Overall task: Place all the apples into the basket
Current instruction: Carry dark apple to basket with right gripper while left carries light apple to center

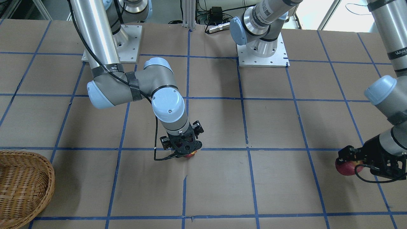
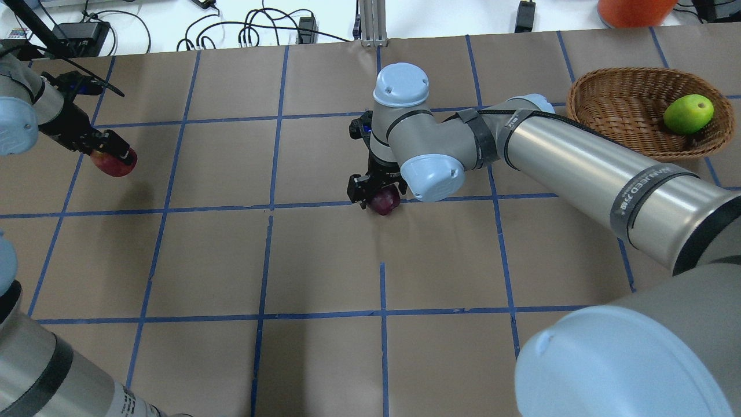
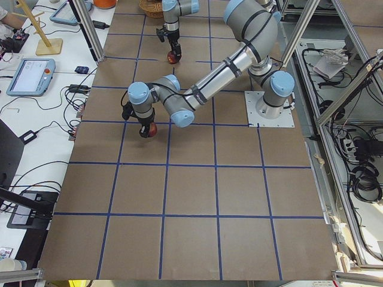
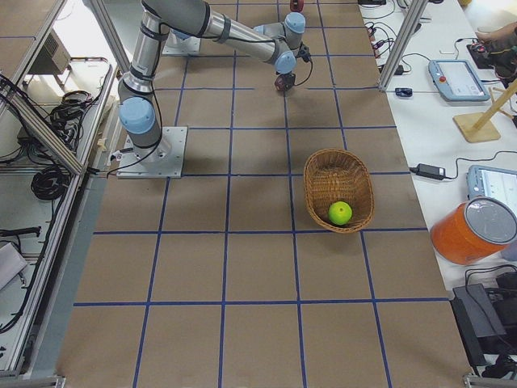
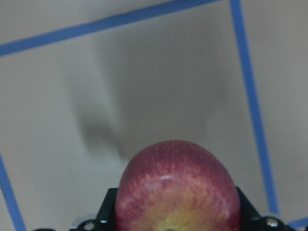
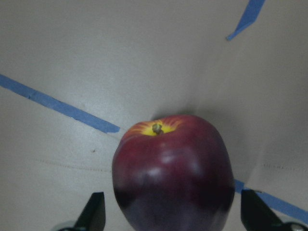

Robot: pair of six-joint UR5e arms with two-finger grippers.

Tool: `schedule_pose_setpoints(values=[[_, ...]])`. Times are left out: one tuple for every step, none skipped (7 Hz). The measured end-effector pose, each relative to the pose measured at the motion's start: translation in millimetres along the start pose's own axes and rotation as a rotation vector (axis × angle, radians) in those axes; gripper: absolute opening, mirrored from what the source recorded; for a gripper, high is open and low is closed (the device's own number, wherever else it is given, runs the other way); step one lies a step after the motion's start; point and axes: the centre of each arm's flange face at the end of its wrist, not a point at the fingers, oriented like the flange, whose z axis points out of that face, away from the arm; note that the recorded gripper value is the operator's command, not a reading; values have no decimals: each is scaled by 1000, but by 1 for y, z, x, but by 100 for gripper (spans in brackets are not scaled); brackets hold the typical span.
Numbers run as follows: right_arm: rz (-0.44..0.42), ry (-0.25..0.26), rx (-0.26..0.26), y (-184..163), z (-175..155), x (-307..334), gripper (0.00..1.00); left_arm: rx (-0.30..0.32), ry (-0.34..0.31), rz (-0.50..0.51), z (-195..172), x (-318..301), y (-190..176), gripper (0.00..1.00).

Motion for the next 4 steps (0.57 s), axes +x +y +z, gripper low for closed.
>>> schedule_pose_setpoints(values=[[-6, 1, 7, -3, 4, 1, 0, -11, 7, -44, -7, 36, 10, 20], [-10, 5, 22, -5, 2, 3, 0, -19, 7, -90, -12, 77, 15, 19], [-6, 13, 39, -8, -8, 8, 0, -25, 5, -144, -14, 122, 16, 19], [16, 21, 53, -12, -29, 21, 0, -33, 2, -200, -12, 164, 17, 19]])
